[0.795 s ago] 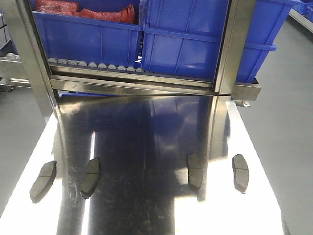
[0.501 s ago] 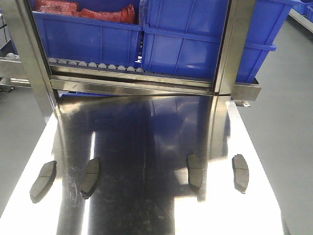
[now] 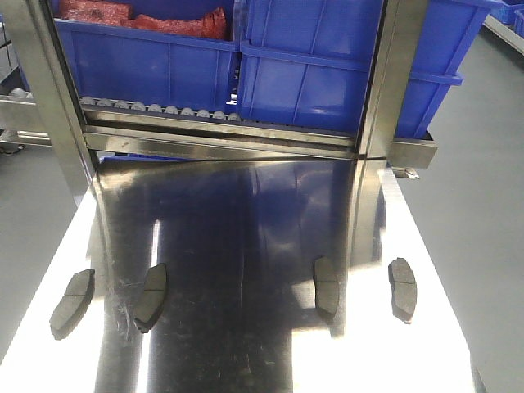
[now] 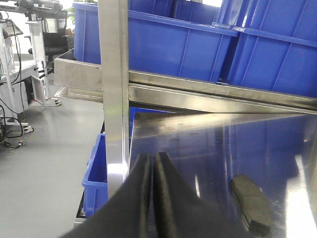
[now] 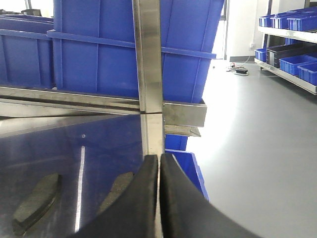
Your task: Move and align brake pads A on conveyor
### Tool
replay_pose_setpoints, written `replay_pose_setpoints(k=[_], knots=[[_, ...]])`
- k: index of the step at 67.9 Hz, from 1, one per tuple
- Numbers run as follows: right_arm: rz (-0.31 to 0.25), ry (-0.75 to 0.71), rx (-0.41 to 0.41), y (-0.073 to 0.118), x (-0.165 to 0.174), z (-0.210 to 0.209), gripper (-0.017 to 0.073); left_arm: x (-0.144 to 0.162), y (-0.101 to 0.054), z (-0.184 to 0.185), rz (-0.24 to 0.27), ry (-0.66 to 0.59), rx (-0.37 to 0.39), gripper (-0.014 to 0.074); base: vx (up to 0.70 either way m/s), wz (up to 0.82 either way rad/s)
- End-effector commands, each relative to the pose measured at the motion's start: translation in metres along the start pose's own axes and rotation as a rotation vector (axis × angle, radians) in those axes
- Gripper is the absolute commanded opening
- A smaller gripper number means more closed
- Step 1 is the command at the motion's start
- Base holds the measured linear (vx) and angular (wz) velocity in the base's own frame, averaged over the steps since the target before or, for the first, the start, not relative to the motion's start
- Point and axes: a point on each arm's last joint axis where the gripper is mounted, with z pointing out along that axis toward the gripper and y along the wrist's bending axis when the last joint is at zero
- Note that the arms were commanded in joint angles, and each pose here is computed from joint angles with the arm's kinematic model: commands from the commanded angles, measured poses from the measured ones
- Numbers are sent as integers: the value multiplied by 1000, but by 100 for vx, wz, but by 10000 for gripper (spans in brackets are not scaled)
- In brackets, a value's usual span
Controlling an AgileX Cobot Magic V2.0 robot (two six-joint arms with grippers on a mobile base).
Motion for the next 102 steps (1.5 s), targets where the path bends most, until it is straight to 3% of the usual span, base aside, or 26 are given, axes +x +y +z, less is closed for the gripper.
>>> replay_pose_setpoints(k=[1,30,40,51,62,74,95,102], knots=[[-18,-71,-11,1,-3,-1,-11,-1,-1,0,-15,-68,11,-6,0,0],[-18,-71,-11,1,-3,-1,-11,-2,-1,0,-15,-70,11,-6,0,0],[-18,-71,-11,1,-3,-1,-11,-9,-1,-1,24,-118,15,-6,0,0],[-18,-71,-11,1,-3,-1,-11,-28,-4,-6,-3,-312,43,-6,0,0],[-18,-71,-11,1,-3,-1,-11,-63,-4,-14,4,-328,32,-6,0,0],[-18,-71,-11,1,-3,-1,-11,-101,-5,-8,1,-212,14,-6,0,0],[-18,-71,-11,1,-3,-1,-11,-117,-2,33,-11,330,-54,-6,0,0],[-18,-71,-11,1,-3,-1,-11,-114,-3,43,-41,472,-58,-6,0,0]])
